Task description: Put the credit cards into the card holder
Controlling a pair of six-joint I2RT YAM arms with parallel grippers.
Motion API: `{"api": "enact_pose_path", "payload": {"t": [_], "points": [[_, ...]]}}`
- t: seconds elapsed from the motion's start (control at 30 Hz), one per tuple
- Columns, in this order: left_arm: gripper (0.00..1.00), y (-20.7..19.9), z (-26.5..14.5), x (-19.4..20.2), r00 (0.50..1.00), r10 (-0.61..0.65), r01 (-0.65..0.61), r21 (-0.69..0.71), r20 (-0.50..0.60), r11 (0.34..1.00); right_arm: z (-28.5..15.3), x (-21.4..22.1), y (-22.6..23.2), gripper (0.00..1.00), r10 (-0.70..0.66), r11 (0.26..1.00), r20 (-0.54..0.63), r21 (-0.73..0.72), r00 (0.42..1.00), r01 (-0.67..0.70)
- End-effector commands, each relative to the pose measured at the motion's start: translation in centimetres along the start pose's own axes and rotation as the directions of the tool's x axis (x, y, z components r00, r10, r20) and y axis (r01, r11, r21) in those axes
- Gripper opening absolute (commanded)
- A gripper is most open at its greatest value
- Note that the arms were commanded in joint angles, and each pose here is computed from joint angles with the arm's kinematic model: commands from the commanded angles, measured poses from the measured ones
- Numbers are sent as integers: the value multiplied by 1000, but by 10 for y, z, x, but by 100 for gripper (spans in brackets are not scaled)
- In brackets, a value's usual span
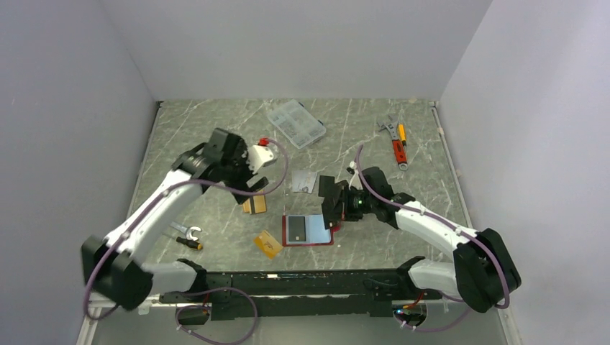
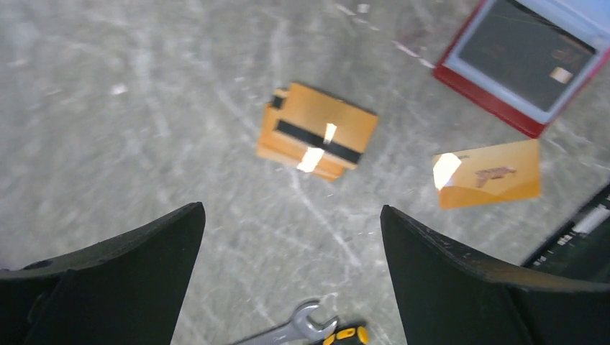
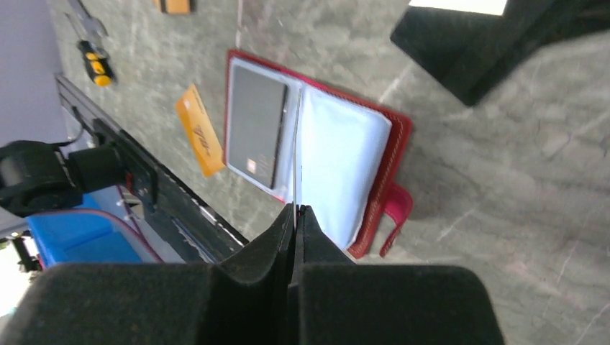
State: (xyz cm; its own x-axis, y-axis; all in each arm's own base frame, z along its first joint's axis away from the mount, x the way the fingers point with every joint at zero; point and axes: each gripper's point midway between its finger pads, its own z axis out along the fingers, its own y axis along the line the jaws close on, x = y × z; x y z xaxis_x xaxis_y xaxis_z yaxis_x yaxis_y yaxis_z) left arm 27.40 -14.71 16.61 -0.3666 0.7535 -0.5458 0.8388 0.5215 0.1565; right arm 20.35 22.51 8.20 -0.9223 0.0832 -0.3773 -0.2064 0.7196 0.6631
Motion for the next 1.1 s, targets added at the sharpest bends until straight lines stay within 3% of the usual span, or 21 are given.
{"api": "enact_pose_path", "payload": {"t": [0.0, 0.1, 0.23, 0.37, 0.43, 1.07], "points": [[99, 41, -34, -6, 996, -18, 38, -229, 87, 973, -3, 15, -8, 0, -9, 998, 3, 61, 1000, 8], [99, 13, -17, 4, 998, -60, 60, -33, -8, 998, -2, 31, -14, 0, 0, 997, -28, 75, 1000, 2], [99, -12, 3, 1, 995, -96, 93, 109, 26, 990, -2, 46, -21, 0, 0, 994, -59, 110, 998, 6], [99, -47, 21, 6, 987, -151, 161, 326, -55, 932, -8, 49, -26, 0, 8, 991, -42, 136, 999, -3], [99, -55, 26, 1, 985, -167, 169, 377, -37, 911, -9, 53, -29, 0, 17, 990, -48, 143, 999, -10], [99, -76, 80, -15, 997, -30, 51, 312, -72, 949, 7, 53, -25, 0, 34, 992, -112, 121, 993, -21]]}}
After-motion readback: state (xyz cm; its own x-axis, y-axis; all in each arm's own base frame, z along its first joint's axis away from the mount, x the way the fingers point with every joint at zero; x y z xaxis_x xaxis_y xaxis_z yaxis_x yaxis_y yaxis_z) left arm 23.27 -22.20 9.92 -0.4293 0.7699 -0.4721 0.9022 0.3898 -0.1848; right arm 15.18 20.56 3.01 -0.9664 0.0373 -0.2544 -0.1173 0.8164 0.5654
